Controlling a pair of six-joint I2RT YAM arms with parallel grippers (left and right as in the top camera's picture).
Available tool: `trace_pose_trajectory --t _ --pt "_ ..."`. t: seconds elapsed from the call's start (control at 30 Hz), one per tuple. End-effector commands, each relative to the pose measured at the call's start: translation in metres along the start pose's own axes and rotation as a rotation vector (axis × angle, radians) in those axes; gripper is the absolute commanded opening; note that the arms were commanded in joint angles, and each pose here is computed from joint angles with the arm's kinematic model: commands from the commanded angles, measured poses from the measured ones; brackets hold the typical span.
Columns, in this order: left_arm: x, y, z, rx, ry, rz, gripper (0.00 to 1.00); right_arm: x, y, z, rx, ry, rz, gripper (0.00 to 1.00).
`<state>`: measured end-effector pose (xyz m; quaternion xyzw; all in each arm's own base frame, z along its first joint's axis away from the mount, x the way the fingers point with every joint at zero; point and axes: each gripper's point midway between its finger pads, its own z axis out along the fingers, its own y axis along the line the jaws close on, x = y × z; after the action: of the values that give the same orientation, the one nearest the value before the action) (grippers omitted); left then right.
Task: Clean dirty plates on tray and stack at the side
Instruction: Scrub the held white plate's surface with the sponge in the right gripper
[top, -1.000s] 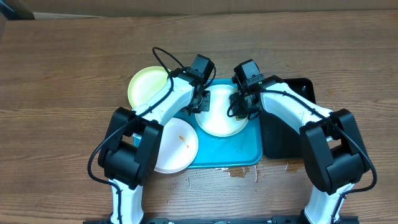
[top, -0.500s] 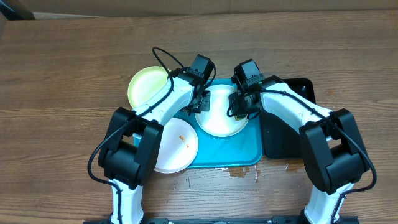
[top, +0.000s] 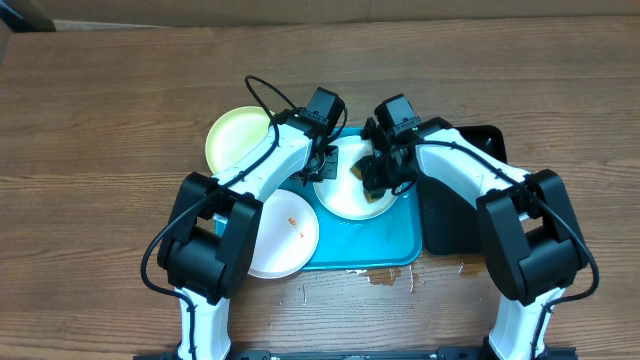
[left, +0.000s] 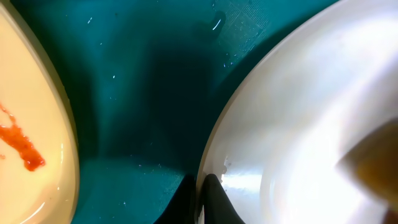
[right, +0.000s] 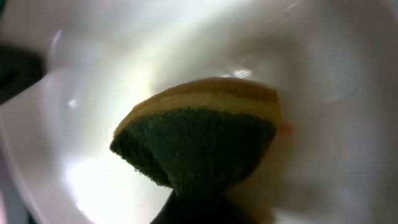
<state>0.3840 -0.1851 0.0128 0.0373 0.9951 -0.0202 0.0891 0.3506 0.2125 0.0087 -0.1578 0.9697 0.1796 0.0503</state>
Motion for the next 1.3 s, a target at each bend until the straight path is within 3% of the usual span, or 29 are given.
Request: trace_pose_trajectory --t 0.0,0.17,0.37,0.63,0.8,1.0,1.27 --pt "0.005 0.005 0.007 -0.024 0.020 0.012 0.04 0.009 0.031 0.006 -0.205 0.075 -0.050 0.04" --pt "0.006 0.005 0.007 -0.025 0.023 0.012 0.04 -0.028 0.045 -0.037 -0.270 0.008 -0.046 0.04" --pt "0.007 0.006 0.007 -0.026 0.027 0.013 0.04 -0.066 0.028 -0.110 -0.250 -0.084 0.011 0.04" --pt "0.007 0.006 0.007 -0.026 0.026 0.012 0.04 -0.041 -0.053 -0.154 -0.124 -0.031 0.241 0.04" --pt "0.006 0.006 0.007 -0.026 0.026 0.012 0.05 -0.030 -0.064 -0.154 -0.128 0.001 0.288 0.04" --pt "0.006 0.006 0.007 -0.026 0.026 0.013 0.04 -0.034 -0.033 -0.132 -0.146 0.008 0.167 0.04" --pt "0.007 0.006 0.007 -0.026 0.027 0.012 0.04 -0.024 -0.004 -0.061 -0.029 0.025 -0.012 0.04"
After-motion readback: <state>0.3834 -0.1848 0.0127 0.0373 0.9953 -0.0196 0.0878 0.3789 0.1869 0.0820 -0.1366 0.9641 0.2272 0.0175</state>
